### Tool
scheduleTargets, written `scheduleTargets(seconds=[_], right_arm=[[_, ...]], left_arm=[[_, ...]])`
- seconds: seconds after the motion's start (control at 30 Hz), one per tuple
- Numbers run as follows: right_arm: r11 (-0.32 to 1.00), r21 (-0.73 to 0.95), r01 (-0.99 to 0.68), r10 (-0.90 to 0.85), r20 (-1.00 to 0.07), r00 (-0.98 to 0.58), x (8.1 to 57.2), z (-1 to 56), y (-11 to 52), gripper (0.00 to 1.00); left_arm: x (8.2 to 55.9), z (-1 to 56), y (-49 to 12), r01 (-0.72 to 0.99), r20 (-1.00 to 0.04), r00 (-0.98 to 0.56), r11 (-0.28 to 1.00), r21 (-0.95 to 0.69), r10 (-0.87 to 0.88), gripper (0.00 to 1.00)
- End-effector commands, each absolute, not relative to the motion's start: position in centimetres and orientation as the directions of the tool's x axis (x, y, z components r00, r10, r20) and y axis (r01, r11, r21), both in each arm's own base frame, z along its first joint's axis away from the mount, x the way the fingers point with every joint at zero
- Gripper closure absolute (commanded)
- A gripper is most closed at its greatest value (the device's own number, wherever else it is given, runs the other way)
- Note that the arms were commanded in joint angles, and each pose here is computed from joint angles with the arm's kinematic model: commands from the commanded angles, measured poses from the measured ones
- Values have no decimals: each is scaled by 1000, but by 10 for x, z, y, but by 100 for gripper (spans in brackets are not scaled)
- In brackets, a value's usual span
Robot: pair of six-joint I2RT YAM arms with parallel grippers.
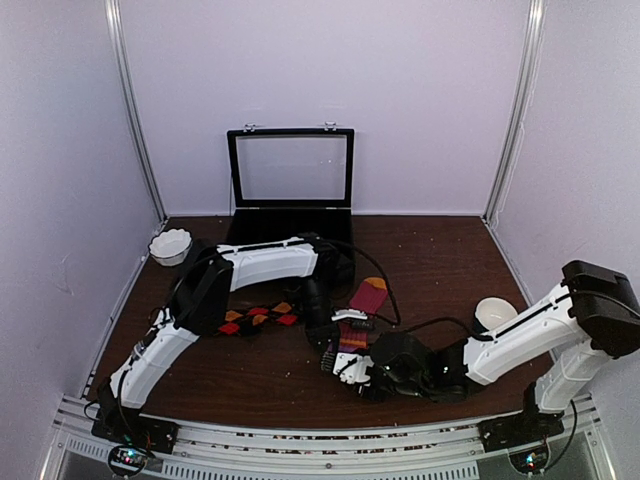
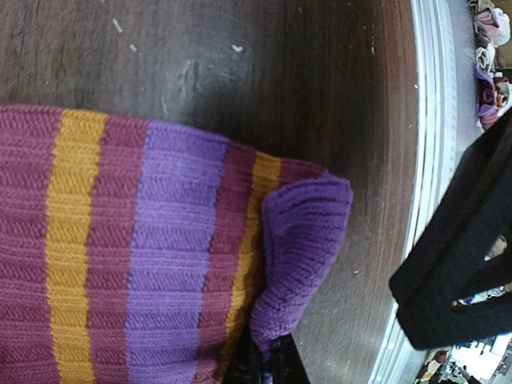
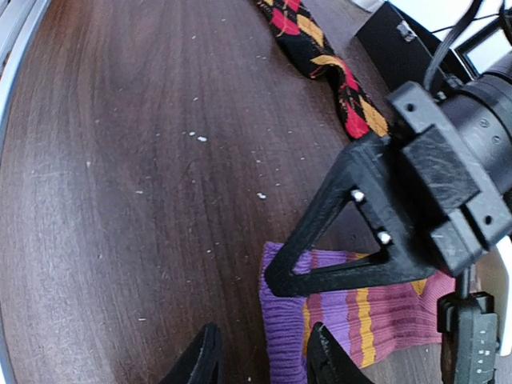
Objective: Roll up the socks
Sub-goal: Roll the sock at the center of the board.
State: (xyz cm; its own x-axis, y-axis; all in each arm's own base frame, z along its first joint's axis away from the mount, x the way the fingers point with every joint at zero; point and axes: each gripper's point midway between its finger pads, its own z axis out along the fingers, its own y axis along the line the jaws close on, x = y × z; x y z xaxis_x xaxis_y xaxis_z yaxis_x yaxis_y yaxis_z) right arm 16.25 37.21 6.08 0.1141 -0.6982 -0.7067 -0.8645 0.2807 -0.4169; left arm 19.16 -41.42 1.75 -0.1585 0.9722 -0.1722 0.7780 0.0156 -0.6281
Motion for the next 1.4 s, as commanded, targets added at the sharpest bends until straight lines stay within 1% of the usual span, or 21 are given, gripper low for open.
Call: scheduleTargets(seconds=[0.0, 0.17, 0.47, 0.7, 0.9, 1.03, 1.23, 1.37], right_arm=[[219, -414, -884, -702, -695, 151, 160, 54, 380, 63], [215, -404, -889, -724, -677, 133, 162, 38, 376, 68], [235, -436, -868, -755, -644, 119, 180, 26, 374, 72], [220, -440, -871, -764, -633, 127, 177, 29, 367, 71], [236, -438, -867, -754, -646, 121, 179, 37, 371, 70], [236, -447, -863, -763, -635, 120, 181, 32, 368, 69], [299, -416, -859, -755, -654, 54, 195, 29, 358, 70], [309, -378, -873, -762, -648, 11, 194, 20, 351, 71]], left_arm=[[188, 4, -408, 746, -126, -166, 41, -665, 978, 100], [187, 3, -409, 731, -122, -178, 48, -680, 977, 100], [190, 0, -408, 742, -113, -168, 50, -669, 979, 100], [191, -1, -408, 743, -109, -167, 52, -667, 980, 100], [192, -2, -407, 749, -106, -161, 51, -661, 981, 100], [193, -2, -407, 752, -103, -166, 58, -657, 981, 100], [193, -2, -408, 750, -107, -166, 55, -659, 980, 100], [193, -2, -408, 750, -109, -164, 52, -659, 980, 100]])
